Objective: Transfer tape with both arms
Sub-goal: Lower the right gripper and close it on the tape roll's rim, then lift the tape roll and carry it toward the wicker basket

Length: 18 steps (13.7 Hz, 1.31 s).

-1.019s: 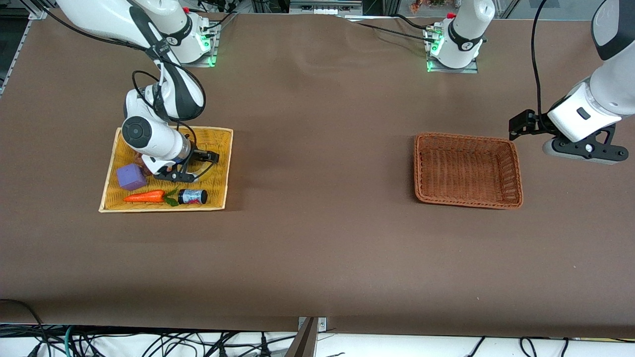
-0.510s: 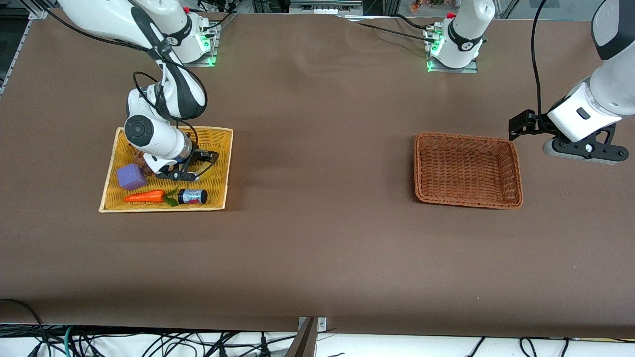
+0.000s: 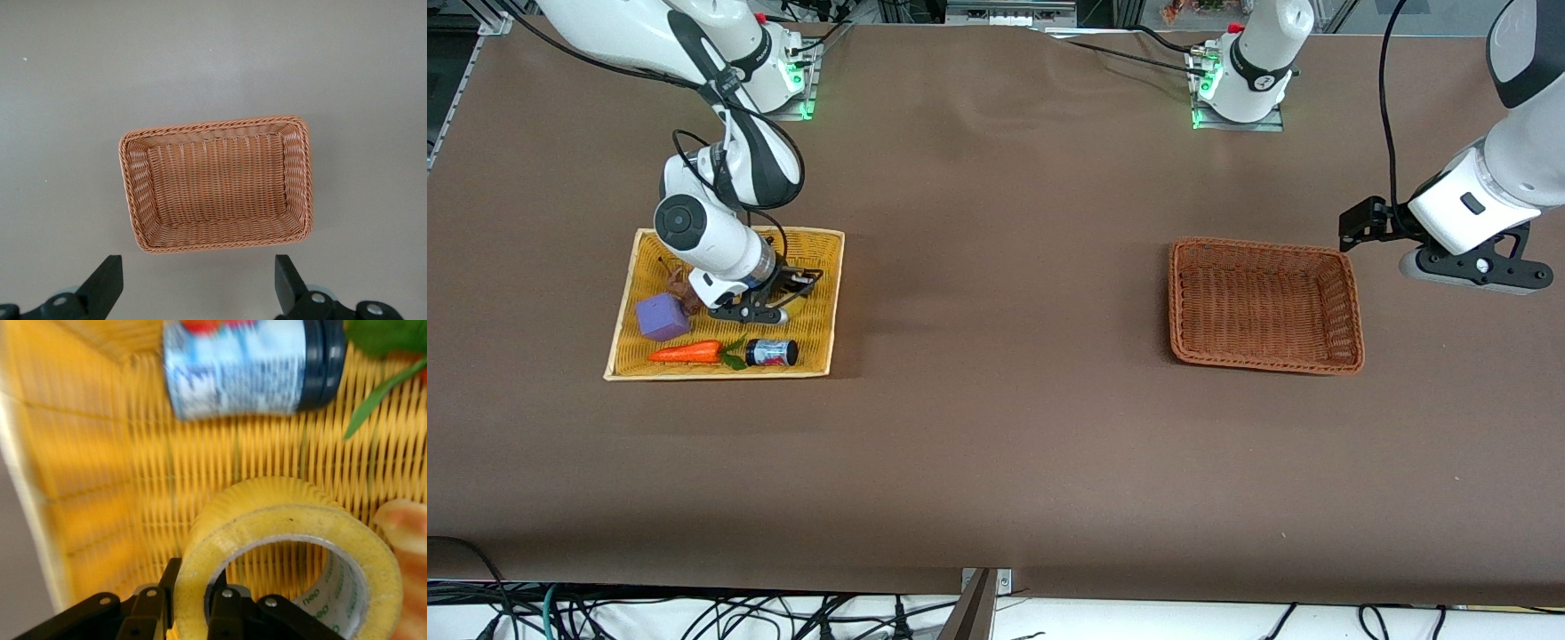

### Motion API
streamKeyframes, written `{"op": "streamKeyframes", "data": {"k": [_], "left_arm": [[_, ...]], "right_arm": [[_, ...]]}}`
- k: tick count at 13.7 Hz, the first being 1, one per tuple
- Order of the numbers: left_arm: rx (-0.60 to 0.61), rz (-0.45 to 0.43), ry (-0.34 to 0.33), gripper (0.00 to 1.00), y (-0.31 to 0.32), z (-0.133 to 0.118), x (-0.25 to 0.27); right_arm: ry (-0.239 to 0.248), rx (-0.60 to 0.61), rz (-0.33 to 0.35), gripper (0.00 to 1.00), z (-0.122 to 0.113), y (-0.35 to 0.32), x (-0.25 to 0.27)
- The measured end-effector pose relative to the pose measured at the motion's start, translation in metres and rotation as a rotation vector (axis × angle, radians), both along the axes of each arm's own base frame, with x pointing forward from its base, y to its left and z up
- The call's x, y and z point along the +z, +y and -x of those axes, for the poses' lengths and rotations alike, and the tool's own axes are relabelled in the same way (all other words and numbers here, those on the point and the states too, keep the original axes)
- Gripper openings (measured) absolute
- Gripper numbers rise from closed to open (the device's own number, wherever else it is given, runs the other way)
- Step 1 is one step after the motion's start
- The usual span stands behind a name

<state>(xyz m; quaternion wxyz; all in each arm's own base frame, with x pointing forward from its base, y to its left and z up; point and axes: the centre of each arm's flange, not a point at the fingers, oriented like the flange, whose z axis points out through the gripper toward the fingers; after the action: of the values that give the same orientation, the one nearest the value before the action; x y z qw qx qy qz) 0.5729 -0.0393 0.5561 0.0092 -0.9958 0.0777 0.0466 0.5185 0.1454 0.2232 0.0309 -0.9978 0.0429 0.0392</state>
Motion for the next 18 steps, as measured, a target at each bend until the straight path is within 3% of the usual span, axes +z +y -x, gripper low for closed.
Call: {"op": "streamKeyframes", "data": {"k": [4, 8, 13, 18], "left_arm": [[0.000, 0.000, 0.000, 1.00, 0.000, 0.000, 0.000], [0.000, 0.000, 0.000, 1.00, 0.000, 0.000, 0.000], [0.001, 0.000, 0.001, 1.00, 0.000, 0.000, -0.001], [0.001, 0.000, 0.003, 1.00, 0.000, 0.000, -0.002]], "right_arm": [[0.025, 0.020, 0.009, 0.22, -0.027, 0.033, 0.101], [-0.023, -0.065, -0.028, 0.22, -0.028, 0.129, 0.168], [-0.002, -0.206, -0.092, 0.22, -0.020, 0.267, 0.162], [0.024, -0.267, -0.099, 0.22, -0.001, 0.357, 0.127]]}}
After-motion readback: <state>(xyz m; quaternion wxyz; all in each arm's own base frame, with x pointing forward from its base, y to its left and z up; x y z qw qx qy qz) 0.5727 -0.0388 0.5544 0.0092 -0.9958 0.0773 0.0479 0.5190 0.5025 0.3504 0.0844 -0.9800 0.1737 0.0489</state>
